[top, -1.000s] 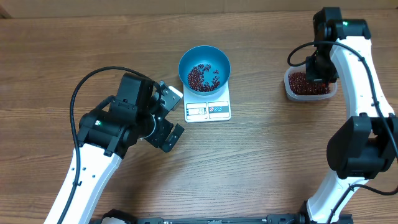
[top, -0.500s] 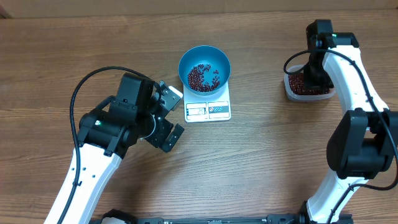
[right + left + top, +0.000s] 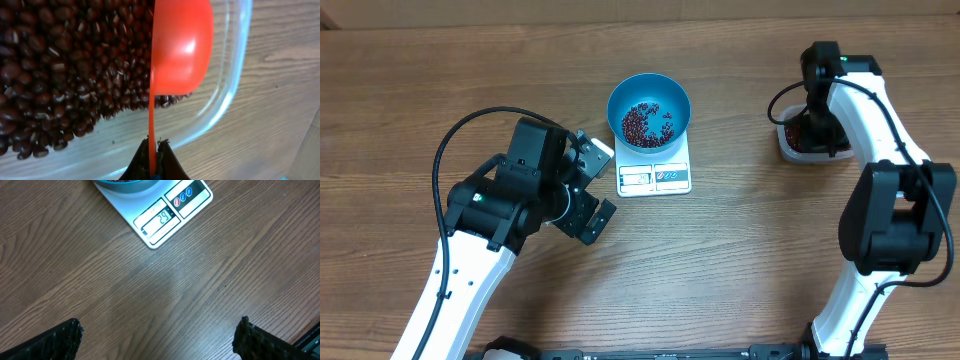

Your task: Scoop item into bowl and weigh 150g on scale

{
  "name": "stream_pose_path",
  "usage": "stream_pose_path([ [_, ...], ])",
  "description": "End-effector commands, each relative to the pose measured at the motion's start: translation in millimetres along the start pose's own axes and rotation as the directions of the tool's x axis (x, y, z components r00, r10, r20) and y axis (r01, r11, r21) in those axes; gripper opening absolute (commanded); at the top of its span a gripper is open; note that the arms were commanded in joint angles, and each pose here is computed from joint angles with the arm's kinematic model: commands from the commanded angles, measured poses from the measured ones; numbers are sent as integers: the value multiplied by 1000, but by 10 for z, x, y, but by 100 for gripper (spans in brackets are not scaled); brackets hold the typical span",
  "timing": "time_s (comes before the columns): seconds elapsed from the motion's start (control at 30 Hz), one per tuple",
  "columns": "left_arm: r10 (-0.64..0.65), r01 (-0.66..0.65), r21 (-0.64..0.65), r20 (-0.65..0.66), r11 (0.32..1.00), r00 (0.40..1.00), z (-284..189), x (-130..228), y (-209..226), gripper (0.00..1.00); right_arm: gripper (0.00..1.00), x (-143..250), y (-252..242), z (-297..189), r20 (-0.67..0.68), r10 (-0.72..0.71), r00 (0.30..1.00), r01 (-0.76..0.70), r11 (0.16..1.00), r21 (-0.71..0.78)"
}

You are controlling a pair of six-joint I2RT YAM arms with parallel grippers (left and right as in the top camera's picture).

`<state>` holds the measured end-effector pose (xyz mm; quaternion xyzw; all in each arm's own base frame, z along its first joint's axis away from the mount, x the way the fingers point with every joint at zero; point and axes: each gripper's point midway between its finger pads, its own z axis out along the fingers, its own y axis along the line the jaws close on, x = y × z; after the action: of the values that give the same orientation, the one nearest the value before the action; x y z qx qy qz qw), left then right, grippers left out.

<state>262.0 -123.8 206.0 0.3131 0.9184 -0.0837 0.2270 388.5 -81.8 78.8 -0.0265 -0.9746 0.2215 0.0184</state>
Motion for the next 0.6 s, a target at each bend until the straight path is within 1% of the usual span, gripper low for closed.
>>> stream_pose_path([
  [0.0,22,-22,-7,21,1000,1000,-51,-66,20,100,4,50,175,55,-29,-55,998,53,995,-80],
  [0.07,22,-22,-7,21,1000,1000,-51,-66,20,100,4,62,356,18,-24,-90,996,86,983,-161],
  [0.17,22,-22,-7,21,1000,1000,-51,-66,20,100,4,62,498,-25,-17,-95,995,89,969,-230],
  [0.57,22,-22,-7,21,1000,1000,-51,-66,20,100,4,71,690,-201,-15,-85,996,72,918,-390],
])
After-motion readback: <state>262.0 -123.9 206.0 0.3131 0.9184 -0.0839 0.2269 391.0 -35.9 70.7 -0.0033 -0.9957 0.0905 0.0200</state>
